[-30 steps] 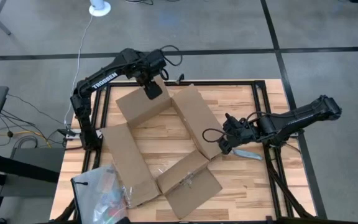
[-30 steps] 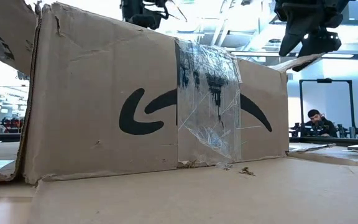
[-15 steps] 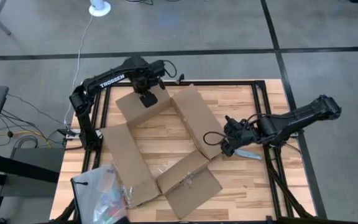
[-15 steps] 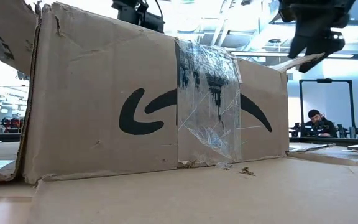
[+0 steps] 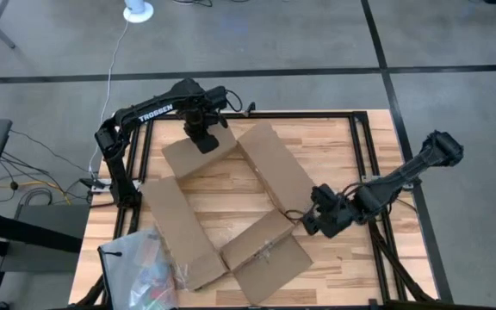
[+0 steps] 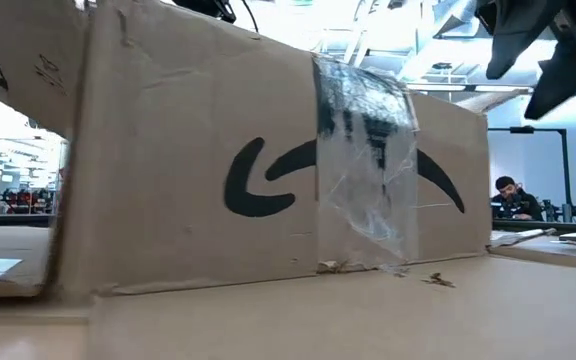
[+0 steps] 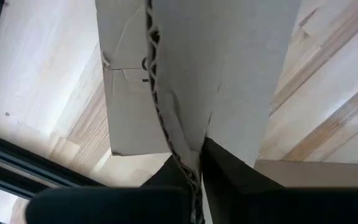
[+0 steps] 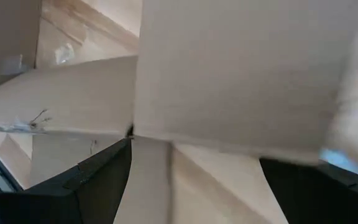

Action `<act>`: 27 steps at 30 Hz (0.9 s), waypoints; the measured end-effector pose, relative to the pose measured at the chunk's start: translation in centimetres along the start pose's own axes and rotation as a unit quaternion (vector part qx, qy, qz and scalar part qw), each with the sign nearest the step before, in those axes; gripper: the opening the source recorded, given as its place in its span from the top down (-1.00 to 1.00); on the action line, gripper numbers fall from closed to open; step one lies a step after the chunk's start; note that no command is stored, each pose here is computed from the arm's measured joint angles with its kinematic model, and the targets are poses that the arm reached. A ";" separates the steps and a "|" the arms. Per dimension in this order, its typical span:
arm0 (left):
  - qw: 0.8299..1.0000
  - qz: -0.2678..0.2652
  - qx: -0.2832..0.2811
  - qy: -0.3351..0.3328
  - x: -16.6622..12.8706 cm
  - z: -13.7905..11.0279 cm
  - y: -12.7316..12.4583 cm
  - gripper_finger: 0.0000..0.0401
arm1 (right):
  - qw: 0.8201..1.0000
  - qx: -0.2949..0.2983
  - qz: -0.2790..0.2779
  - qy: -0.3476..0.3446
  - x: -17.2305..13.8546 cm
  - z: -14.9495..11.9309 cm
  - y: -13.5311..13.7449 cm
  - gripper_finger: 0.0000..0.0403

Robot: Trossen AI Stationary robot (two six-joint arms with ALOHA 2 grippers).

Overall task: Unpack boxes
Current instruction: Break down the box until it is fully flat

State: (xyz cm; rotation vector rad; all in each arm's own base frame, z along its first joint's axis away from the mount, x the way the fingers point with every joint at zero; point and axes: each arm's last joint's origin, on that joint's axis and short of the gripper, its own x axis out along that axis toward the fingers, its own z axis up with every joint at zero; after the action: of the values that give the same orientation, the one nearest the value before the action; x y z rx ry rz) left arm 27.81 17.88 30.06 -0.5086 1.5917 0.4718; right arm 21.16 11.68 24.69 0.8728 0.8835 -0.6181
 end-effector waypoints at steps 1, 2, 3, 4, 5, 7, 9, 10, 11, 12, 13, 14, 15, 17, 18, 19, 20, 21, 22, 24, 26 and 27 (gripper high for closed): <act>1.000 0.000 0.000 0.000 0.0 0.0 0.0 0.99 | 1.000 0.007 0.009 0.002 0.4 -0.4 0.4 -0.65; 1.000 0.000 -0.001 0.000 0.0 0.0 0.0 0.99 | 1.000 0.009 0.016 0.000 0.7 -0.7 0.8 -0.65; 1.000 -0.001 -0.004 0.001 0.1 0.0 0.0 0.99 | 1.000 0.010 0.021 -0.007 1.0 -0.7 1.0 -0.65; 1.000 -0.006 -0.007 0.001 0.1 0.0 0.0 0.99 | 1.000 0.010 0.024 -0.014 1.3 -0.7 1.2 -0.65; 1.000 -0.014 -0.010 0.002 0.1 0.0 0.0 1.00 | 0.999 0.014 0.023 -0.021 1.5 -0.5 1.3 -0.65; 0.999 -0.030 -0.016 0.005 0.1 0.0 -0.1 1.00 | 0.999 0.018 0.004 -0.030 1.9 0.0 1.0 -0.65; 0.999 -0.042 -0.026 0.009 0.1 -0.1 -0.4 1.00 | 0.999 0.016 -0.033 -0.037 2.1 0.6 0.3 -0.65; 0.998 -0.045 -0.029 0.010 0.1 -0.1 -0.6 1.00 | 0.998 0.015 -0.054 -0.039 2.1 1.0 -0.1 -0.65; 0.998 -0.049 -0.032 0.011 0.1 -0.1 -0.8 1.00 | 0.996 0.013 -0.076 -0.040 2.1 1.3 -0.6 -0.65; 0.998 -0.055 -0.036 0.013 0.1 -0.1 -1.1 1.00 | 0.994 0.005 -0.101 -0.041 1.9 1.7 -1.2 -0.65; 0.997 -0.068 -0.043 0.016 0.1 -0.2 -1.3 1.00 | 0.992 -0.004 -0.120 -0.042 1.7 2.0 -1.7 -0.65; 0.995 -0.083 -0.050 0.019 0.1 -0.2 -1.6 1.00 | 0.990 -0.010 -0.133 -0.042 1.4 2.4 -2.2 -0.65; 0.994 -0.094 -0.055 0.021 0.1 -0.2 -1.9 1.00 | 0.989 -0.017 -0.141 -0.042 1.1 2.8 -2.5 -0.65; 0.992 -0.111 -0.059 0.025 0.1 -0.2 -2.5 1.00 | 0.989 -0.032 -0.142 -0.040 0.7 3.6 -2.9 -0.65; 0.991 -0.113 -0.062 0.027 0.1 -0.3 -2.9 1.00 | 0.989 -0.040 -0.139 -0.040 0.4 4.1 -3.1 -0.65; 0.991 -0.113 -0.065 0.028 0.1 -0.3 -3.2 1.00 | 0.988 -0.049 -0.137 -0.041 0.2 4.6 -3.2 -0.65; 0.991 -0.112 -0.069 0.030 0.1 -0.4 -3.5 1.00 | 0.988 -0.060 -0.138 -0.042 0.1 5.0 -3.4 -0.65; 0.991 -0.111 -0.074 0.032 0.1 -0.5 -4.0 1.00 | 0.987 -0.069 -0.140 -0.043 0.0 5.5 -3.7 -0.65; 0.990 -0.111 -0.078 0.034 0.1 -0.5 -4.4 1.00 | 0.986 -0.077 -0.141 -0.043 -0.1 5.9 -3.8 -0.65; 0.989 -0.115 -0.086 0.040 0.0 -0.8 -5.5 1.00 | 0.984 -0.097 -0.143 -0.041 -0.3 6.8 -4.2 -0.65; 0.988 -0.112 -0.097 0.046 0.1 -1.0 -6.5 1.00 | 0.981 -0.121 -0.149 -0.031 -0.2 7.6 -4.6 -0.65; 0.987 -0.108 -0.109 0.048 0.1 -1.2 -6.9 1.00 | 0.979 -0.133 -0.152 -0.024 -0.1 8.0 -4.8 -0.65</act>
State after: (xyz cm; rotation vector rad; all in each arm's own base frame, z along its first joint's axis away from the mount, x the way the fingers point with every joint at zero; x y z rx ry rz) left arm 30.88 11.60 30.08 -0.8720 1.5626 0.4649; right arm 20.59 2.44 25.69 0.4829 1.0379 -0.7605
